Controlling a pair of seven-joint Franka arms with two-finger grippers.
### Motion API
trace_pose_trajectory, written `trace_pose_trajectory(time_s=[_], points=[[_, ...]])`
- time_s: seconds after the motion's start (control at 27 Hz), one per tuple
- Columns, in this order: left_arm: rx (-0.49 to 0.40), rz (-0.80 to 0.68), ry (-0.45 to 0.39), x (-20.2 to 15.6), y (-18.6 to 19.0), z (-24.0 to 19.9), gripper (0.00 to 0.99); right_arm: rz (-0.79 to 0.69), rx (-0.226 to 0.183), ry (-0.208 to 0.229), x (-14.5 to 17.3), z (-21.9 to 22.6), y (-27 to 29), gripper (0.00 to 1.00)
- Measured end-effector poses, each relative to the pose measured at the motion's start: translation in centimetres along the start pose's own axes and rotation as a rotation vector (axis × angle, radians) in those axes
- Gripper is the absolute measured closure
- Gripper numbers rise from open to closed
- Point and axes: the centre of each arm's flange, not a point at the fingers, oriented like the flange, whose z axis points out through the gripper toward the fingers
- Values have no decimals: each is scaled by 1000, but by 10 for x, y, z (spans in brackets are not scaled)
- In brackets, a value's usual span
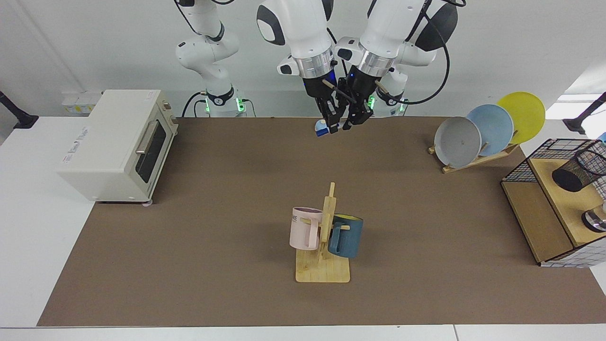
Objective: Put markers into pen holder
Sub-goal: 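Close the left gripper on the marker held by the right gripper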
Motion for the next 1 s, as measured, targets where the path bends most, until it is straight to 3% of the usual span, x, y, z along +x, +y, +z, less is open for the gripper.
trace_pose_trajectory(time_s=[0.07,0.15,1.0], points=[[4,-5,2,-2,-3,0,665,-4,-3,-1,-2,0,1,841],[6,-8,2,-3,-5,0,824,-7,-5,0,-4,0,2,841],[6,-8,3,-3,-5,1,824,-9,-5,0,-3,0,2,833]])
